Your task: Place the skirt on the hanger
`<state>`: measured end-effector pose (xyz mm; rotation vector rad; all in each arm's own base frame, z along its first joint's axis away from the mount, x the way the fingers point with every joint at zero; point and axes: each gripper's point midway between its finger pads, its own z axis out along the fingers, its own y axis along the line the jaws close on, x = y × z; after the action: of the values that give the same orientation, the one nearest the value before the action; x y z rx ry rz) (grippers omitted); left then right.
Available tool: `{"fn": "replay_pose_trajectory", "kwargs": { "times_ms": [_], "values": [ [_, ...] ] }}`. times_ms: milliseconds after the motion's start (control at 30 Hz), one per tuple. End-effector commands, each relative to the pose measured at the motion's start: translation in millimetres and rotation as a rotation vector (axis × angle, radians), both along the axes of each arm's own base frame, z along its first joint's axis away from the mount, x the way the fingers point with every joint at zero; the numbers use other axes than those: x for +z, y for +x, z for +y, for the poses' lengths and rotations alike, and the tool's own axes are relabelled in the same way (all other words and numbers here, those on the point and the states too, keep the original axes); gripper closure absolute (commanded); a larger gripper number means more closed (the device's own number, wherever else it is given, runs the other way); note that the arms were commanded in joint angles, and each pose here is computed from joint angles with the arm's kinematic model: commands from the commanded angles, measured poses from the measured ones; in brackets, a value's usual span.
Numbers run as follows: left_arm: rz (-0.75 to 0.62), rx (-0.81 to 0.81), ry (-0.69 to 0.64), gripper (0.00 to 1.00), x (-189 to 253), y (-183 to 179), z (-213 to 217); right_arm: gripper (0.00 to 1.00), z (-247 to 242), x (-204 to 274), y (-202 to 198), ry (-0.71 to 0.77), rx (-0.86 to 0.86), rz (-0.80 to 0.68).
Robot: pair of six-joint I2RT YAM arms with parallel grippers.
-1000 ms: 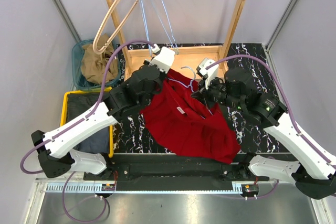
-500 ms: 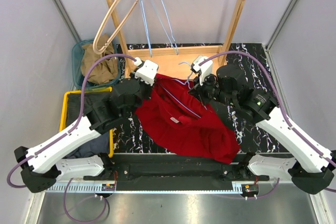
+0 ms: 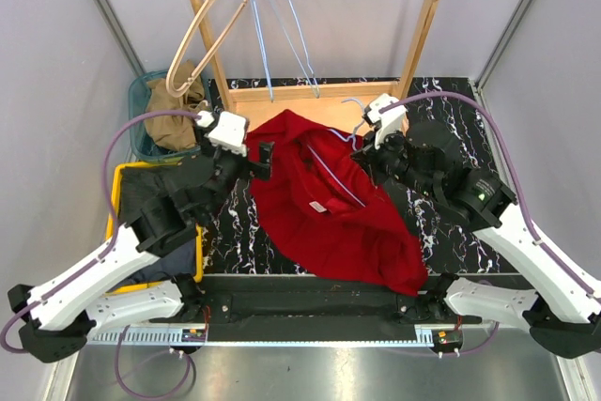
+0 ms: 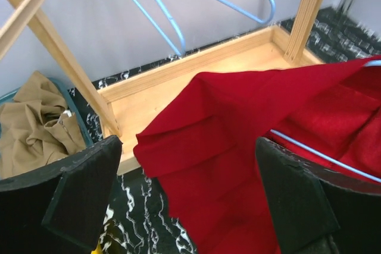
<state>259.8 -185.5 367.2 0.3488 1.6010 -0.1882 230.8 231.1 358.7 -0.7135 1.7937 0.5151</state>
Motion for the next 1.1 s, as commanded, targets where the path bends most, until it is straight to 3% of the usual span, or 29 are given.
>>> {"fn": "replay_pose_trajectory", "kwargs": {
  "times_ms": [0, 133, 300, 800, 1067],
  "values": [
    [-0.137, -0.137, -0.172, 0.01, 41, -23, -2, 1.00, -26, 14, 21, 0.095, -0.224, -0.060],
    [-0.168, -0.232, -0.203, 0.01, 48, -38, -6, 1.00, -33, -10, 31, 0.073, -0.307, -0.034],
    [-0.140, -0.191, -0.197, 0.01, 43, -35, 0, 1.00, -51, -6, 57, 0.088, -0.413, -0.047],
    [0.014, -0.224, -0.148, 0.01, 4, -34, -18, 1.00, -83, 125, 175, 0.118, -0.486, -0.282],
    [0.034, -0.240, -0.136, 0.01, -8, -37, -19, 1.00, -89, 174, 202, 0.133, -0.417, -0.417]
  ]
}}
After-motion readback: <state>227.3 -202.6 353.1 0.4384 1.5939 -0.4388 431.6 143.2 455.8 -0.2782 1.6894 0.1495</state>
